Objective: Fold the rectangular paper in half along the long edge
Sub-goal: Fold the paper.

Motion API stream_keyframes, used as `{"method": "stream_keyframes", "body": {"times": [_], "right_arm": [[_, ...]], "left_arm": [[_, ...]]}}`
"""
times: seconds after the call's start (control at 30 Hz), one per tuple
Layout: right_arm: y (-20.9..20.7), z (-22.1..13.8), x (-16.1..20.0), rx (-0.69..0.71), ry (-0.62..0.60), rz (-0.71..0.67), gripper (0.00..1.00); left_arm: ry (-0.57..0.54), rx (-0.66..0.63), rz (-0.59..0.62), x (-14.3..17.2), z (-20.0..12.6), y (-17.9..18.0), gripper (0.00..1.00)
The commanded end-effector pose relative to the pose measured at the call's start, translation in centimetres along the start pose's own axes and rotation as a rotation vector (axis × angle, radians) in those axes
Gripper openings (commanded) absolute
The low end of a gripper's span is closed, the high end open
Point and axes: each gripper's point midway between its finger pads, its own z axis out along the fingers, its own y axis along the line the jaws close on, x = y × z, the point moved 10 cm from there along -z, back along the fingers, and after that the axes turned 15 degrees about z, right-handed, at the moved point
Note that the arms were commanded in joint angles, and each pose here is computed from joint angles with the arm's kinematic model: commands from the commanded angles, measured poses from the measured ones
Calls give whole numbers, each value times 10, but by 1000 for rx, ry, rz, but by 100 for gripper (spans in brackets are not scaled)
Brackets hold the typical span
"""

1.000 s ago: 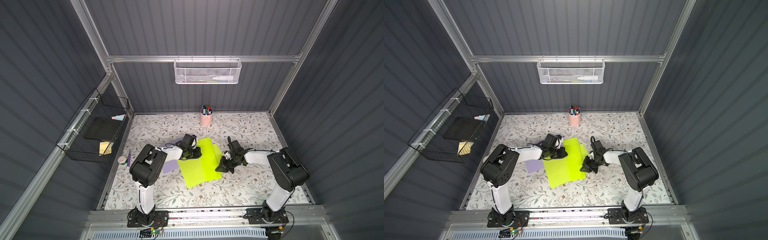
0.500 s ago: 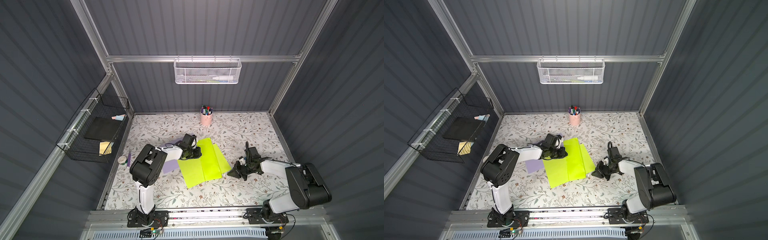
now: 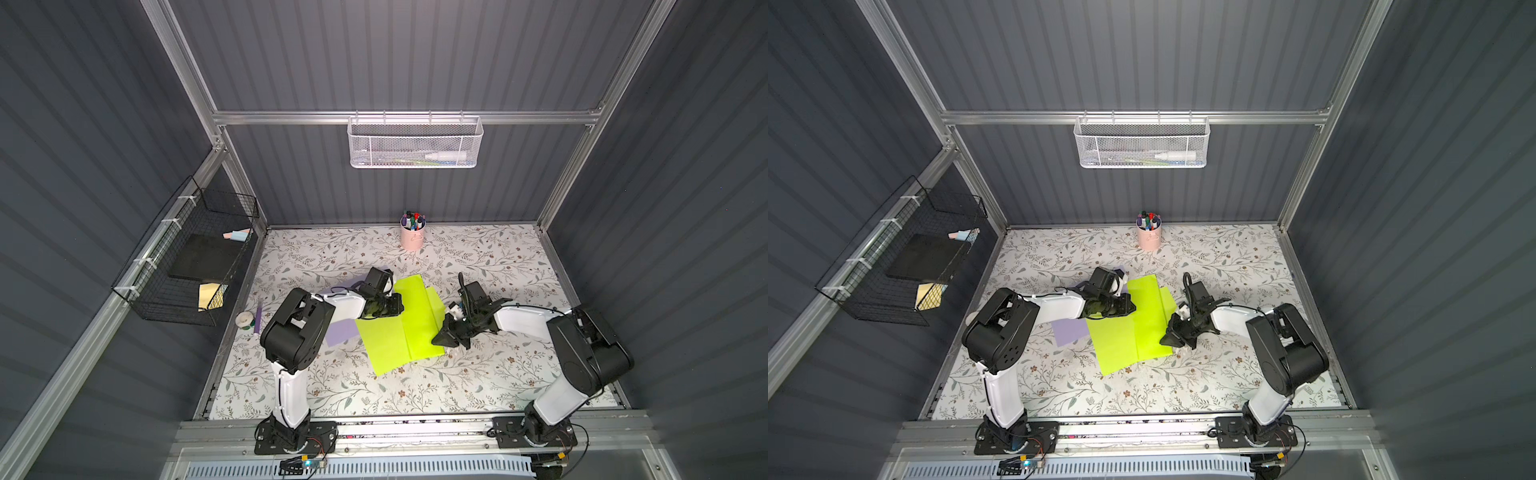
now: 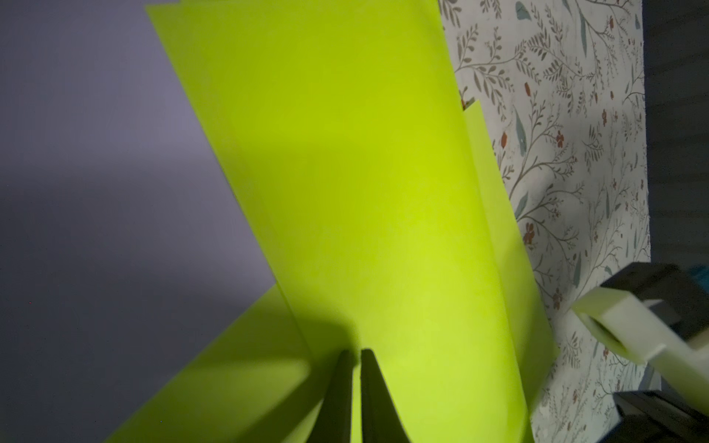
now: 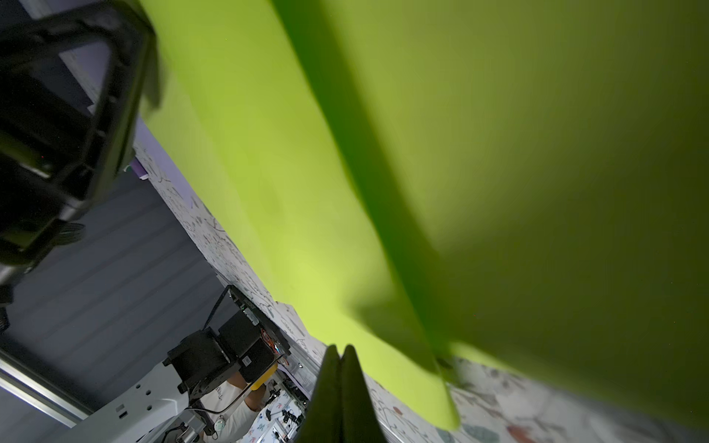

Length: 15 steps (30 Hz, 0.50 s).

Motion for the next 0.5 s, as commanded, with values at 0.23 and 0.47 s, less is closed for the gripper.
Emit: {"method": "stream_keyframes", "body": {"times": [0.23,0.47], "right_arm": [[-65,-5,-5,30,-26,211,0],[-83,-22,1,51,-43,247,0]], "left_arm": [[248,-138,-73,54,18,27,12],[253,-139,-71,55,19,28,12]]}}
